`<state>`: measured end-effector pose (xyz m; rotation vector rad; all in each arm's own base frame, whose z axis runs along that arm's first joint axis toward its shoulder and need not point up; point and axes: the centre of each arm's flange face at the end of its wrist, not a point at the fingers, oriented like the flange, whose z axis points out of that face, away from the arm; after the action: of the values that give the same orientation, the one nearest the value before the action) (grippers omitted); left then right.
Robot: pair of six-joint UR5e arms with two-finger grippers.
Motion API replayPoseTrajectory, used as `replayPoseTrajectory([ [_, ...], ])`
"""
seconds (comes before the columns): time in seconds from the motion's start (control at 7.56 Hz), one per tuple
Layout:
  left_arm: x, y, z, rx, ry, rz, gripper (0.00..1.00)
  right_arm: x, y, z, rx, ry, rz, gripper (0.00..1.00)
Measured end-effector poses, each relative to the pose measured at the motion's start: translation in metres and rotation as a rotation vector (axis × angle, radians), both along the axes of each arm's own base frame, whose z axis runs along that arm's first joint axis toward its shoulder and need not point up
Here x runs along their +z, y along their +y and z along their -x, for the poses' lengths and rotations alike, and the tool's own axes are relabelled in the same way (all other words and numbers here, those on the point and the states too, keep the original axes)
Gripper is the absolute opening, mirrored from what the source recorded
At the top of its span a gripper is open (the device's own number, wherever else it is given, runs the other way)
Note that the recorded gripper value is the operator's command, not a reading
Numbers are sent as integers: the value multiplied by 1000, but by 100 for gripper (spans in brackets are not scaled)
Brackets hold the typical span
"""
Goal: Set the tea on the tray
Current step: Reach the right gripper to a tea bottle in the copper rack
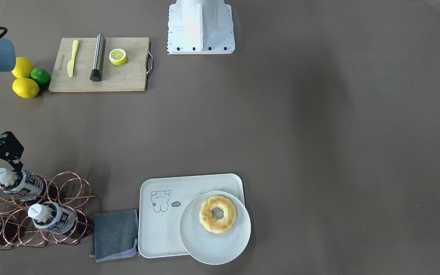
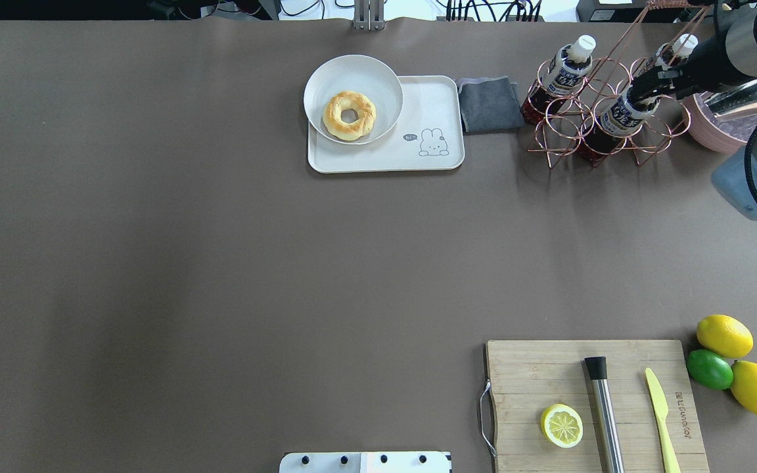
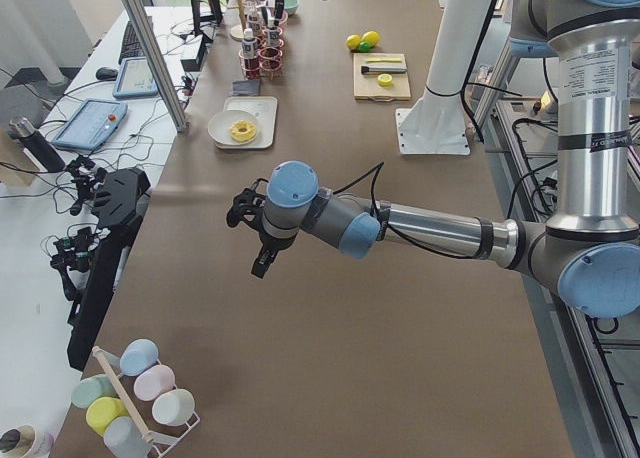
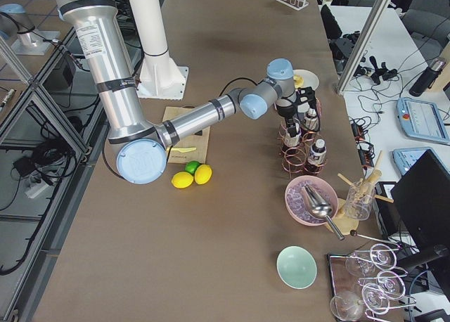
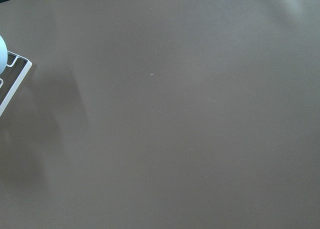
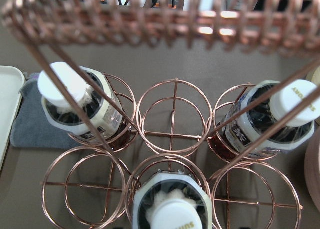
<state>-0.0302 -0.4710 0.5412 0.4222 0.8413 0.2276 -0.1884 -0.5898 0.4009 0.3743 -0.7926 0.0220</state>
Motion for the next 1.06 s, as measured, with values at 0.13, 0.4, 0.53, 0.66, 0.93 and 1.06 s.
replayPoseTrajectory([
  [0.13,0,0,0,0,0,-1,99,-4,-2,1,12,-11,-5,73],
  [0.4,0,0,0,2,0,-2,99,-8,-5,2,19,-15,-12,70],
  [0.53,0,0,0,2,-1,-2,99,-7,-5,2,20,-12,-14,68],
  [0.66,1,0,-1,2,-1,-1,99,-4,-4,1,22,-8,-13,64],
  [0.93,1,0,-1,3,-1,-2,99,-6,-4,0,28,-5,-17,57],
  [1.06,1,0,-1,4,-1,-2,99,-7,-5,0,30,-6,-19,57],
])
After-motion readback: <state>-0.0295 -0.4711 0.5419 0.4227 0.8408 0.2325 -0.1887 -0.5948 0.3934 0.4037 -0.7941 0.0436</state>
